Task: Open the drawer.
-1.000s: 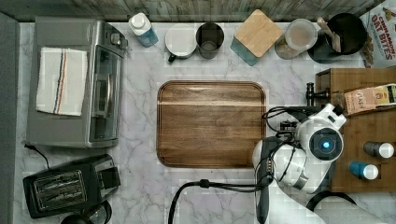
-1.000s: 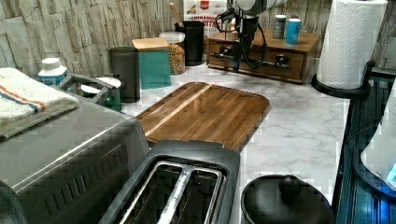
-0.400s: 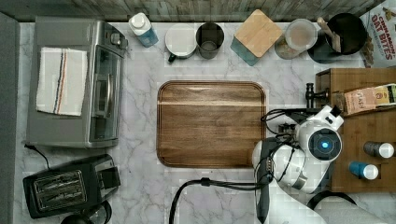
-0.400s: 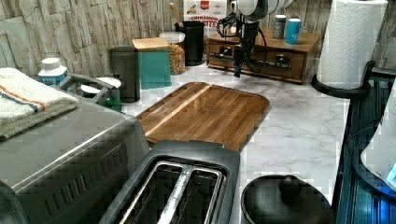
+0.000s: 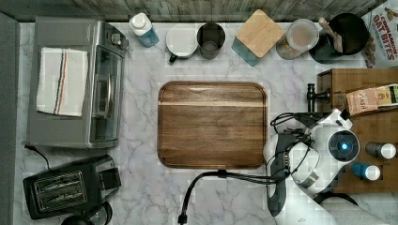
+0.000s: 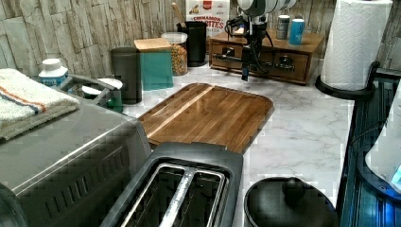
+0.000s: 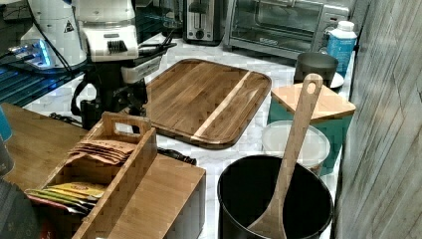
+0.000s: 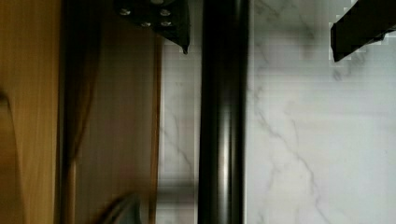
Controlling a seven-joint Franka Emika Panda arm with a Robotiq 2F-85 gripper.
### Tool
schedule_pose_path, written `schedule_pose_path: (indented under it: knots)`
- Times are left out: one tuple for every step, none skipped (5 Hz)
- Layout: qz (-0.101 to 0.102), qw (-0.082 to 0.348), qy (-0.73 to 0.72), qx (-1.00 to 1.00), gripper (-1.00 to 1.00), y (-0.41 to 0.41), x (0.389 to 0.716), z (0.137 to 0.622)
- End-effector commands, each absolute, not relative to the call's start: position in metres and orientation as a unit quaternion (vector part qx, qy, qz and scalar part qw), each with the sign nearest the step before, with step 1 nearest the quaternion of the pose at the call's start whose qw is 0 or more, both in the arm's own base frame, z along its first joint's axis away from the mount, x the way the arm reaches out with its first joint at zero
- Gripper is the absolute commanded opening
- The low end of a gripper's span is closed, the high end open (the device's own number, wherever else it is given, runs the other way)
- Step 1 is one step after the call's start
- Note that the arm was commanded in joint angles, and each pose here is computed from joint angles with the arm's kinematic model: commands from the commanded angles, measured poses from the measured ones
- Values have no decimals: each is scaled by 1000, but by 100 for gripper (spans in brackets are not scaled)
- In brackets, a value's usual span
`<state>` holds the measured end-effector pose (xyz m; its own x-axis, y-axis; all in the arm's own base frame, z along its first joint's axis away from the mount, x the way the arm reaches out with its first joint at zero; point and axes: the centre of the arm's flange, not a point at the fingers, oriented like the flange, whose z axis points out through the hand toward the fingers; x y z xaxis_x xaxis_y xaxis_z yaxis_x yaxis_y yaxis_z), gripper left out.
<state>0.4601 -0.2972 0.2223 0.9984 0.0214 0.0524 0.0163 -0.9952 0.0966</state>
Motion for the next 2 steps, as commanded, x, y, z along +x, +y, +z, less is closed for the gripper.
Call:
schedule_pose_path:
  knots:
    - [63, -5, -28, 998, 100, -196, 463, 231]
    - [52, -33, -22, 998, 100, -159, 468, 239]
